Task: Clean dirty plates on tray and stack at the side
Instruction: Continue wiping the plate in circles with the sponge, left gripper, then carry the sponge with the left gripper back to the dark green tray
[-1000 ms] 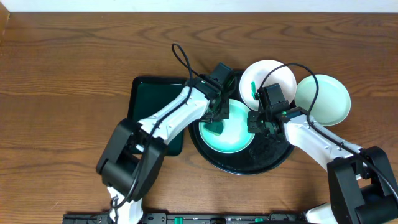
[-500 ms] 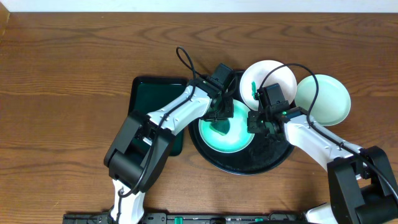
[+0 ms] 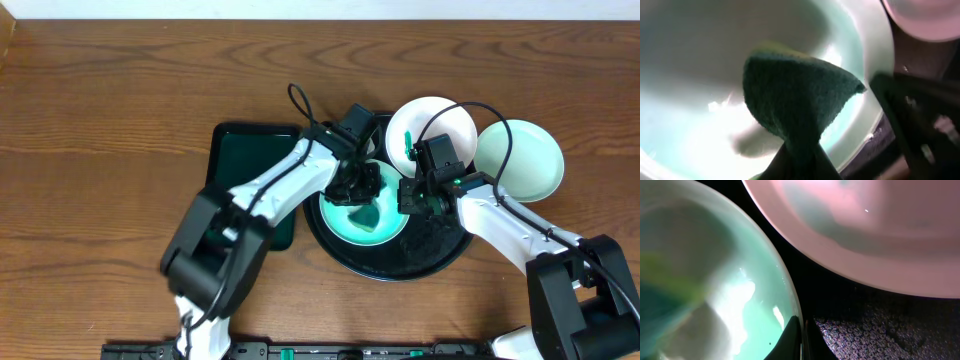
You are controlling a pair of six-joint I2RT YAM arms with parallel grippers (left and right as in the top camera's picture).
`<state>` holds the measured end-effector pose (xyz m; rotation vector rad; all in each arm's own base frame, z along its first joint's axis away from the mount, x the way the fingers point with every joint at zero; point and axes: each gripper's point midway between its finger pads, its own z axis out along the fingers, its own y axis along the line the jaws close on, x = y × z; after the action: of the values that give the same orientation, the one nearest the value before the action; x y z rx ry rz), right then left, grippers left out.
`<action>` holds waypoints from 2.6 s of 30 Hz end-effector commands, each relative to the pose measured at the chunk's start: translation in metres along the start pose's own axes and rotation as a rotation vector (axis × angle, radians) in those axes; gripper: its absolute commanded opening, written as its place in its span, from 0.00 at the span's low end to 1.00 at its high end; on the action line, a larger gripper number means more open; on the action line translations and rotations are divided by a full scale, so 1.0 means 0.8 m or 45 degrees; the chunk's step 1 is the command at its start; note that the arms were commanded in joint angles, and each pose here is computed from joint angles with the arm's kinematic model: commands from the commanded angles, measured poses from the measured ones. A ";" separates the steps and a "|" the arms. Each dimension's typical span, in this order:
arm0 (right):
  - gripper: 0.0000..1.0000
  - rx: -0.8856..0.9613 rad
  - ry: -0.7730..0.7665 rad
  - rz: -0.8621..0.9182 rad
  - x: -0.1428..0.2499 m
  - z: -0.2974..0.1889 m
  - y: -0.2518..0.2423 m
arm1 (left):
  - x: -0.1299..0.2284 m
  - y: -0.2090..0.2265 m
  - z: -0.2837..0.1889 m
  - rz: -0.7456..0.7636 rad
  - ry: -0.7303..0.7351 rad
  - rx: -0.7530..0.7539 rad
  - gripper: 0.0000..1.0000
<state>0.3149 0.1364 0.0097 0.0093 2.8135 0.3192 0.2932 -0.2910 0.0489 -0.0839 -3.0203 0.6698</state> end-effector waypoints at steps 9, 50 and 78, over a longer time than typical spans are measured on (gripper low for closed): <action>0.01 -0.057 0.024 -0.028 0.006 0.004 0.014 | -0.007 0.024 -0.096 0.047 -0.280 -0.240 0.07; 0.01 -0.058 0.023 -0.043 0.006 0.004 0.014 | 0.014 -0.009 0.033 0.121 -0.042 -0.096 0.07; 0.01 -0.058 0.023 -0.043 0.006 0.004 0.014 | -0.028 0.221 -0.186 -0.175 -0.340 -0.519 0.08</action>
<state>0.3151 0.1364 0.0097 -0.0004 2.8118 0.3181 0.3342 -0.0893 0.1156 0.2169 -3.3451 0.1051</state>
